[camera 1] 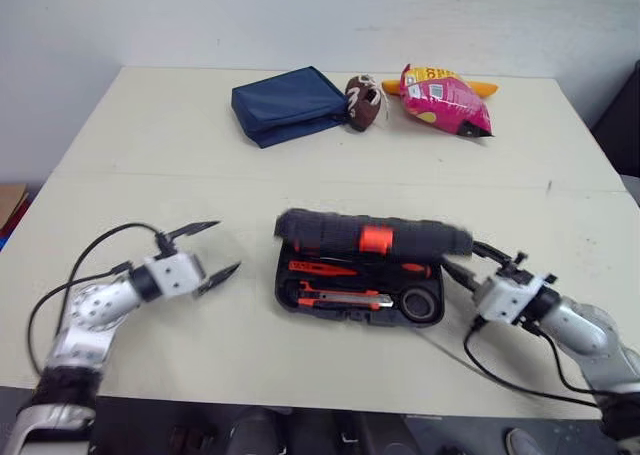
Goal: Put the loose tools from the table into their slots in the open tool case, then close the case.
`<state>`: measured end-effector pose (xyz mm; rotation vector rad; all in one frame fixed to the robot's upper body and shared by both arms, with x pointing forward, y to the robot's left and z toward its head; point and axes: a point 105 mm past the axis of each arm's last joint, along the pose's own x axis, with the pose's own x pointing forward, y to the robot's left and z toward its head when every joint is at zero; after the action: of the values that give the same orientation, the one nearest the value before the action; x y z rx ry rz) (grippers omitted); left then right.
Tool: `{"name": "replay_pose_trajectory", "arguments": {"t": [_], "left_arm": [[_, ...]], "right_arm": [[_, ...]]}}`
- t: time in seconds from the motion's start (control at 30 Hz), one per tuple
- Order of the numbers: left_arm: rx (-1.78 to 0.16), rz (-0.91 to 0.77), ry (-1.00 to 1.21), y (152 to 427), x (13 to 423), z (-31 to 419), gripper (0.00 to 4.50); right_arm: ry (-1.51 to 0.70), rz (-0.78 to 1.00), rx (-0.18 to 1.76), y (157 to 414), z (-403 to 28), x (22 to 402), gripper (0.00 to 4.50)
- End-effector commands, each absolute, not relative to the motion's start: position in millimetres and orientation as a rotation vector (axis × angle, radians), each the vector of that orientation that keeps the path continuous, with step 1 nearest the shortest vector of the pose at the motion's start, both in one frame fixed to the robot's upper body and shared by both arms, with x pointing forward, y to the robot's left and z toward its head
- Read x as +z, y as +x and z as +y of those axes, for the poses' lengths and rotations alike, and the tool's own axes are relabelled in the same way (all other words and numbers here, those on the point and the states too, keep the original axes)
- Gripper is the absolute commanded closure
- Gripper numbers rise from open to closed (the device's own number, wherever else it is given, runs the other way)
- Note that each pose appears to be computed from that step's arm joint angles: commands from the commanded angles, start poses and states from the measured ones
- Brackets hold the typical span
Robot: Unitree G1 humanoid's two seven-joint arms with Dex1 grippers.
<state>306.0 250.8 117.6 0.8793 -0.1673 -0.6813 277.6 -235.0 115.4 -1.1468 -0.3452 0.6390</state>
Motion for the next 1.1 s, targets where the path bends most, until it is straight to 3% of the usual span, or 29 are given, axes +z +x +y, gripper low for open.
{"name": "replay_pose_trajectory", "arguments": {"t": [0.03, 0.13, 0.23, 0.3, 0.4, 0.47, 0.53, 0.67, 0.77, 1.1], "left_arm": [[-0.540, -0.149, 0.759, 307.7, 141.0, 286.3, 0.00], [-0.573, -0.163, 0.641, 312.7, 156.6, 275.5, 0.00], [-0.627, -0.169, 0.556, 325.3, 166.5, 254.3, 0.00], [-0.648, -0.156, 0.503, 334.8, 169.8, 243.5, 0.00], [-0.681, -0.145, 0.474, 359.1, 171.5, 218.5, 0.85], [-0.739, -0.120, 0.443, 379.4, 171.6, 193.5, 1.76], [-0.747, -0.072, 0.426, 397.3, 168.9, 181.9, 2.85], [-0.794, -0.037, 0.529, 420.0, 161.7, 161.5, 4.47], [-0.841, -0.020, 0.594, 429.7, 156.3, 144.1, 4.47], [-1.150, 0.002, 0.612, 405.6, 138.4, 113.5, 4.47]], "right_arm": [[-1.206, -0.366, 0.613, 262.8, -252.8, 131.3, 1.19], [-1.136, -0.252, 0.628, 249.8, -269.4, 128.1, 1.19], [-0.858, -0.055, 0.684, 239.8, -272.2, 116.5, 1.19], [-0.726, 0.003, 0.711, 236.2, -267.0, 115.7, 1.94], [-0.586, 0.101, 0.835, 223.7, -245.4, 107.2, 3.41], [-0.489, 0.234, 1.015, 201.5, -220.7, 93.7, 4.41], [-0.463, 0.285, 1.080, 195.4, -207.8, 89.3, 4.50], [-0.429, 0.377, 1.130, 194.3, -194.0, 78.5, 4.50], [-0.473, 0.388, 1.093, 209.8, -191.1, 66.6, 4.50], [-0.527, 0.351, 1.042, 239.5, -193.9, 62.9, 4.50]]}}
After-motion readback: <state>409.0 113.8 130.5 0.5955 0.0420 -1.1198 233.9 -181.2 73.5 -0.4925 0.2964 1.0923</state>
